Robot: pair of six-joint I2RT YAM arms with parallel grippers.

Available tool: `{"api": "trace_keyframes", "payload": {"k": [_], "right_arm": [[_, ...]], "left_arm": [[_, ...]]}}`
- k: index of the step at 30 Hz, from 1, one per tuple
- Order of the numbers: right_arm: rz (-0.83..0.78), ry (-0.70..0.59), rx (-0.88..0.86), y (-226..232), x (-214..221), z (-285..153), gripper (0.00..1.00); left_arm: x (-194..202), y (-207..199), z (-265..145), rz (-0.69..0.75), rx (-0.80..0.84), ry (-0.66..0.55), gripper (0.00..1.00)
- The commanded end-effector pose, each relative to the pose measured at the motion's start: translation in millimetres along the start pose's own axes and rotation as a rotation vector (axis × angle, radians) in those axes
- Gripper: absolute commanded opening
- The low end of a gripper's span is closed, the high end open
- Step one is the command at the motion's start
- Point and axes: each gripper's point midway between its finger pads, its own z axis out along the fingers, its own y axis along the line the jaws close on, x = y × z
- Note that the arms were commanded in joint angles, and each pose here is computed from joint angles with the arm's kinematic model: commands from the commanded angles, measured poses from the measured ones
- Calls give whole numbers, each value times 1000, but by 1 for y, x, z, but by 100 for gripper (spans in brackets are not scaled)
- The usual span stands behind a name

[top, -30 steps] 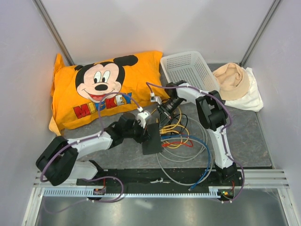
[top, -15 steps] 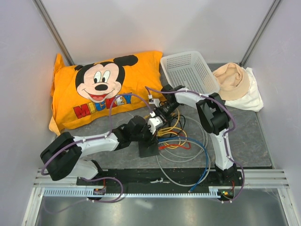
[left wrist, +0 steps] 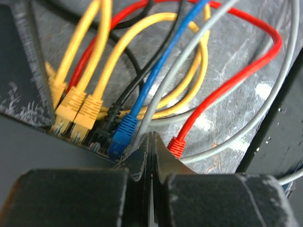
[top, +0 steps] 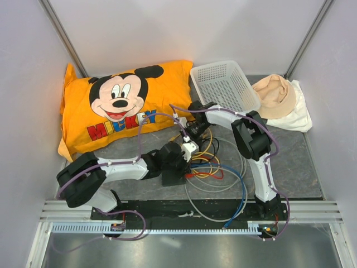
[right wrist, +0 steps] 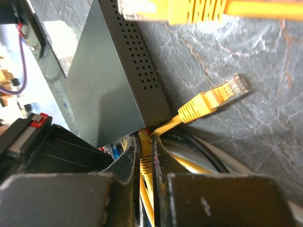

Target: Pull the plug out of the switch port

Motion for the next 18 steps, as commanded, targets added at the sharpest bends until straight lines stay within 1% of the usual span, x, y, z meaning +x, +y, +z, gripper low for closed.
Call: {"api": "trace_keyframes", "payload": {"k": [1,6,7,9,10,11,14,15,17,18], "right_arm": [[-180,45,353,-78,-7,-7,1],[-302,141,432,-95,2,-22,1],[-339,175,419,-95,6,-25,1],[-363,195,374,-95,12,-28,1],[-400,220,347,-94,16,-32,1],[-417,227,299,-89,20,-31,1],[-477,280,280,-100,30,-36,1],[-511,276,249,-98,27,-38,2],[-484,308,191,-99,36,-37,3],[-481,277,172,-98,26,-40,2]], "left_arm": [[62,34,-8,-155,-156,173,2],[63,36,-7,-152,-155,162,2],[63,36,-7,-151,-158,159,2],[63,36,-7,-151,-159,156,2],[63,38,-7,-154,-166,154,2],[63,38,-8,-156,-165,154,2],[63,41,-9,-163,-187,159,2],[63,41,-9,-163,-186,159,2],[63,43,-10,-166,-201,158,2],[64,43,-9,-168,-203,159,2]]}}
